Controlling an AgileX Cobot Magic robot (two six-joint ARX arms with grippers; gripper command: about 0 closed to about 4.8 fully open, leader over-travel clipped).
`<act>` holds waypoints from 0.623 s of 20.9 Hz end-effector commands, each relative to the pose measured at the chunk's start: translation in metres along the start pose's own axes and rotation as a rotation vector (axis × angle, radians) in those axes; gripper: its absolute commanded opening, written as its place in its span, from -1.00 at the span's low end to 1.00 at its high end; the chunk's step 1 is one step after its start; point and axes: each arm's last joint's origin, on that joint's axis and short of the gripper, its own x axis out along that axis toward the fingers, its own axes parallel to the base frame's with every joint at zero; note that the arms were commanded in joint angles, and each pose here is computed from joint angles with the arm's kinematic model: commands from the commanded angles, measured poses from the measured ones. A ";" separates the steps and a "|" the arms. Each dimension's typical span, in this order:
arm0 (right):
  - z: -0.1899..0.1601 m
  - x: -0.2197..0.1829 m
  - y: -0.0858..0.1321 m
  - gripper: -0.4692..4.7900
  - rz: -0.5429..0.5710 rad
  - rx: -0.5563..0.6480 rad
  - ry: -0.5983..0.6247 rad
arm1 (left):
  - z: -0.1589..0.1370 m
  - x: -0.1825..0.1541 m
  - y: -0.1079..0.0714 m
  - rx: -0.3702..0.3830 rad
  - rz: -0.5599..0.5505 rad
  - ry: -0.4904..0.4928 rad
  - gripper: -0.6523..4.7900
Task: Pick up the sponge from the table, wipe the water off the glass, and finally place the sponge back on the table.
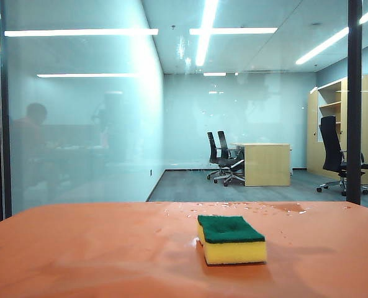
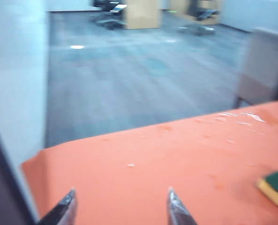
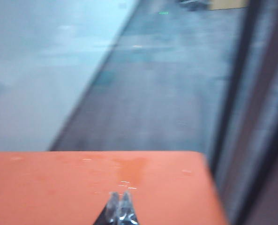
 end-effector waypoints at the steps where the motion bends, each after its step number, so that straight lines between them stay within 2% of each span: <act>1: -0.005 -0.022 0.000 -0.86 -0.088 -0.037 -0.062 | 0.003 0.000 0.002 0.006 0.055 -0.017 0.11; 3: -0.012 -0.028 -0.001 -0.86 -0.108 -0.037 -0.078 | 0.003 0.000 0.002 0.008 0.065 -0.021 0.11; 6: -0.034 -0.040 -0.001 -0.86 -0.142 -0.034 -0.105 | 0.006 0.000 0.003 0.016 0.083 -0.050 -0.31; 11: -0.082 -0.050 -0.003 -0.86 -0.137 0.035 -0.133 | 0.006 0.000 0.003 0.019 0.091 -0.060 -0.40; 12: -0.087 -0.050 -0.004 -0.86 -0.137 0.038 -0.133 | 0.006 0.000 0.003 0.018 0.091 -0.059 -0.52; 13: -0.097 -0.050 -0.004 -0.86 -0.135 0.041 -0.142 | 0.006 0.000 0.003 0.018 0.091 -0.058 -0.79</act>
